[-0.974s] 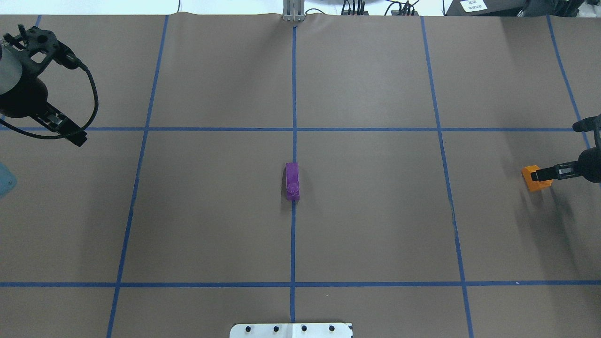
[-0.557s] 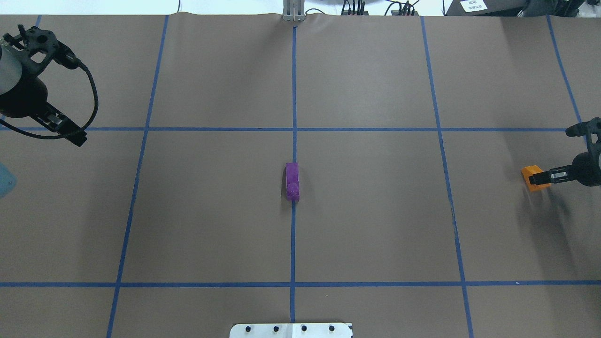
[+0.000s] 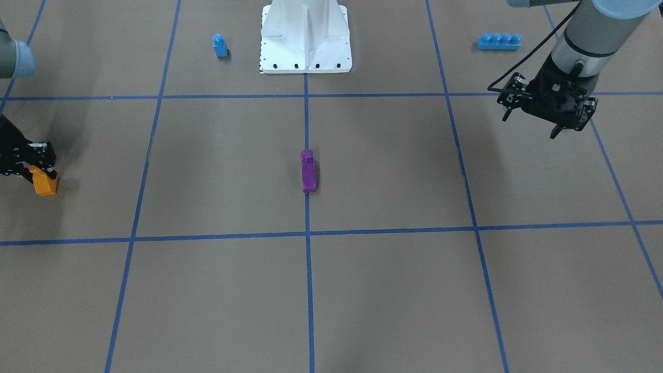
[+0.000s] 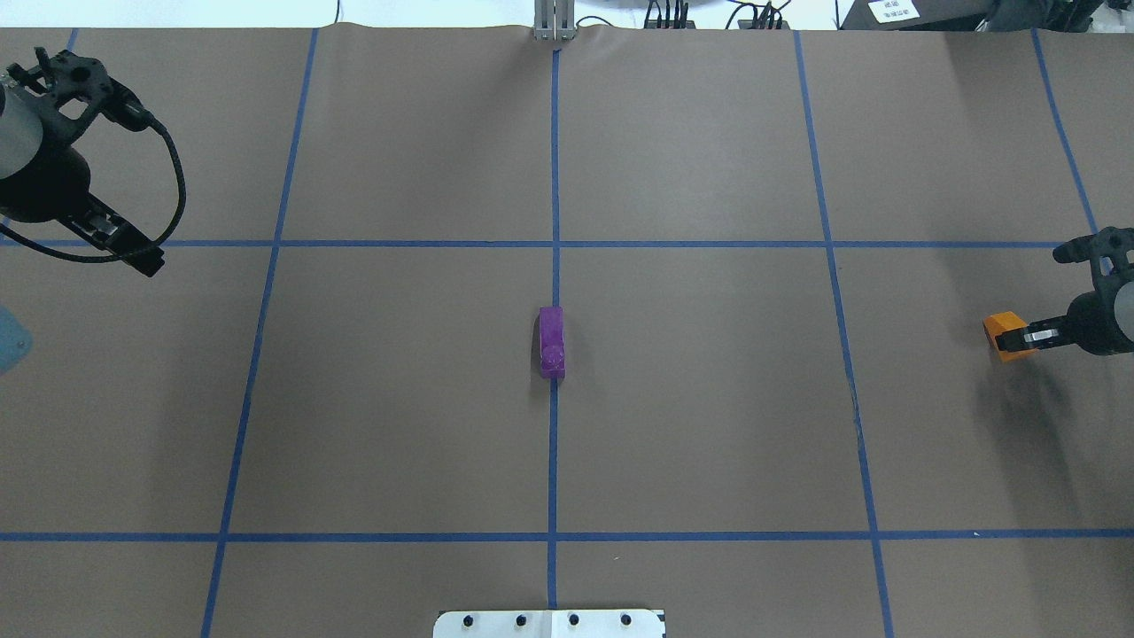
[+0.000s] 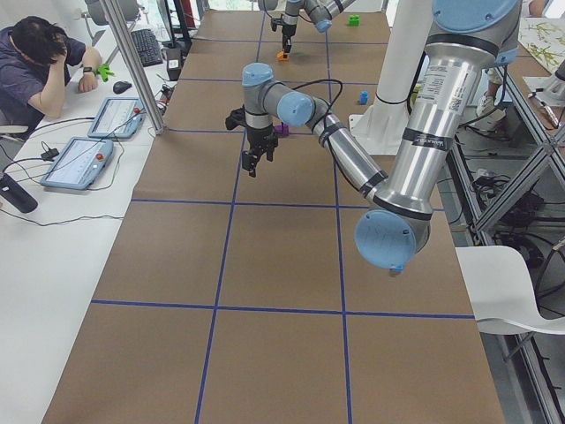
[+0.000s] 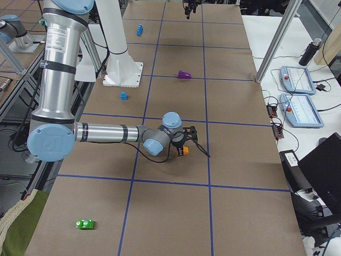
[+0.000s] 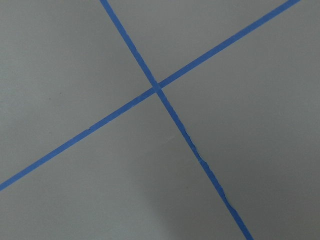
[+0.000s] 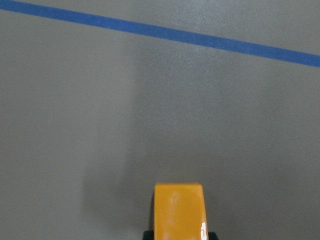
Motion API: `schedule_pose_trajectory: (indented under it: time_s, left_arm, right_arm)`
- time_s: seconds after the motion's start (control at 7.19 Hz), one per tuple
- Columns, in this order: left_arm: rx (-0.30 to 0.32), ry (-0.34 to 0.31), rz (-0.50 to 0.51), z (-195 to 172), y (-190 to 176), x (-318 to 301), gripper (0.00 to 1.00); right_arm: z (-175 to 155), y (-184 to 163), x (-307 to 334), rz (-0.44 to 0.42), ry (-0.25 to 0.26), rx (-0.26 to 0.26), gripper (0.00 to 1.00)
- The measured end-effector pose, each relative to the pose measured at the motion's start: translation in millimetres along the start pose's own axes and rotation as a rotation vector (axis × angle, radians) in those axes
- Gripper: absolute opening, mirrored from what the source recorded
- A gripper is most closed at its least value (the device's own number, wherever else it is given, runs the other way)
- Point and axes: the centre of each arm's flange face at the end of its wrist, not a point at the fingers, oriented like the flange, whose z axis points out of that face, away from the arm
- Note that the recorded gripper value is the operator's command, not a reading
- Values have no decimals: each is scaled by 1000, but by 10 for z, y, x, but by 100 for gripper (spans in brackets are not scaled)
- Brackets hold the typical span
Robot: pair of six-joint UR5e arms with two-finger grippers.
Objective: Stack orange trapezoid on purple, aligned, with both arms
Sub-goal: 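Close the right gripper on the orange trapezoid block and lift it, then carry the orange block with the right gripper above the purple block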
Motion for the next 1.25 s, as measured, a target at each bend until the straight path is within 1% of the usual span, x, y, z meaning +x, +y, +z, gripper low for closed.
schedule_pose_trajectory:
  time_s: [0.28,0.42,0.56,0.7,0.84,1.11,1.25]
  left_arm:
    - [-2,1,-7,10,5,0,100]
    - [-2,1,-25,9,12,0,100]
    - [-2,1,-53,5,21,1,100]
    - [-1,1,-80,2,26,3,100]
    - [-1,2,-97,-1,26,5,100]
    - [-4,10,-110,5,30,9,100]
    - [-6,13,-112,12,29,8,100]
  right_arm:
    - [-44,-85,-136,-8,-6,4,0]
    - [-60,-235,-277,-19,-18,18,0]
    - [-87,-506,-530,-28,-30,30,0]
    - [-165,-834,-864,-31,-34,35,0]
    - [-312,-1144,-1258,-30,-34,29,0]
    - [-760,-1663,-2264,6,-16,-20,0]
    - [-937,-1805,-2851,44,-20,-42,0]
